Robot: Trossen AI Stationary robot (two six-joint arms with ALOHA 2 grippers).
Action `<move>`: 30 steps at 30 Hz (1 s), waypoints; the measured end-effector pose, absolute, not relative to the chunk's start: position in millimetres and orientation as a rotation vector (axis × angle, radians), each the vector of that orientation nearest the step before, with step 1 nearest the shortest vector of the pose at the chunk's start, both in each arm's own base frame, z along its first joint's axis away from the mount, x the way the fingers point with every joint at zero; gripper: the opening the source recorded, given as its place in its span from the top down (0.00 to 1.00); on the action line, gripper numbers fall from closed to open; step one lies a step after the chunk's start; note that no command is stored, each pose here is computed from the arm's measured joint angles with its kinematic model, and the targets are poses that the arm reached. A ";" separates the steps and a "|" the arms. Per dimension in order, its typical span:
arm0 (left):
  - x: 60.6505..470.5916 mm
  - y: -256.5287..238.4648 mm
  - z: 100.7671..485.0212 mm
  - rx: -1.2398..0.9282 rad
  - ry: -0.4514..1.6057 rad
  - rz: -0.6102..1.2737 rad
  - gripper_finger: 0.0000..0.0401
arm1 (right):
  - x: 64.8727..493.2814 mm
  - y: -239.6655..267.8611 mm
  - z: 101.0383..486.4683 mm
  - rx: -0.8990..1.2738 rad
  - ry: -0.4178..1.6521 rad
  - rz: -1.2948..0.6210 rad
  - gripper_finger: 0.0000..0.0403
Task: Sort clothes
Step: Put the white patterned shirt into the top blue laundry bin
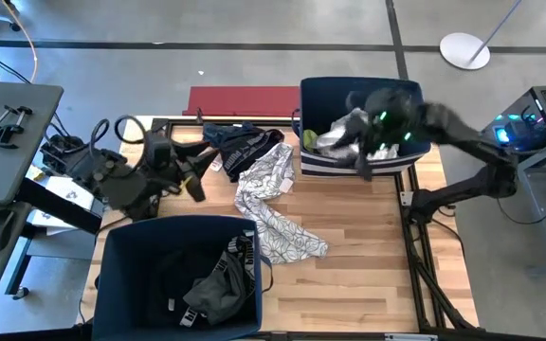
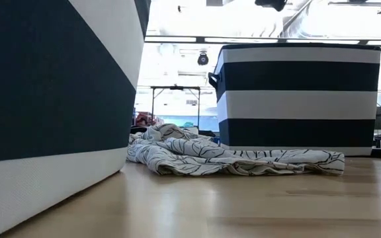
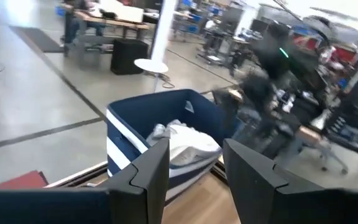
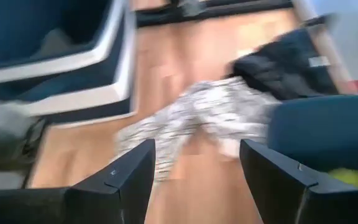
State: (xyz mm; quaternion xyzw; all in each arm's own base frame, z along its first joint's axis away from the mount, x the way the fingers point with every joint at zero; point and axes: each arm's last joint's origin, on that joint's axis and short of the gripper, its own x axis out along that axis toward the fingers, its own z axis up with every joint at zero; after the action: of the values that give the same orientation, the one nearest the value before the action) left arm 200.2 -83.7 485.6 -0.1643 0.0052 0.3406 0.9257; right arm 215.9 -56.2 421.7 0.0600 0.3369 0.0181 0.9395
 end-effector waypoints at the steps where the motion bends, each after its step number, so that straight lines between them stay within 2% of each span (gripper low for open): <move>1: 200.1 -80.9 486.5 -0.348 0.011 0.695 0.66 | 222.9 -46.5 413.2 0.115 0.697 0.082 0.44; 6: 190.6 -71.2 493.8 -0.355 0.037 0.606 0.66 | 266.9 -0.6 353.7 0.019 0.661 0.273 0.44; 12: 175.6 -63.7 501.4 -0.318 0.051 0.532 0.66 | 311.4 22.0 264.4 -0.019 0.642 0.109 0.44; 16: 170.2 -62.3 503.5 -0.336 0.063 0.463 0.66 | 340.0 16.7 216.5 -0.026 0.626 -0.032 0.44; 19: 169.6 -63.2 503.4 -0.339 0.081 0.409 0.66 | 362.8 6.4 189.0 -0.042 0.637 -0.069 0.44; 25: 170.4 -64.6 503.0 -0.351 0.094 0.367 0.66 | 402.5 -20.4 144.3 -0.075 0.704 -0.159 0.44; 30: 170.8 -64.8 502.6 -0.349 0.097 0.367 0.66 | 427.4 -36.8 119.5 0.027 0.759 -0.171 0.49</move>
State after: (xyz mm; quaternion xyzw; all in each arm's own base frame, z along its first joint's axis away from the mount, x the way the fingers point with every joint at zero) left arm 170.8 -64.8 502.6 -0.1728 0.0481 0.1815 0.9669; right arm 427.4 -36.8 119.5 0.0131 0.3699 -0.0834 0.9252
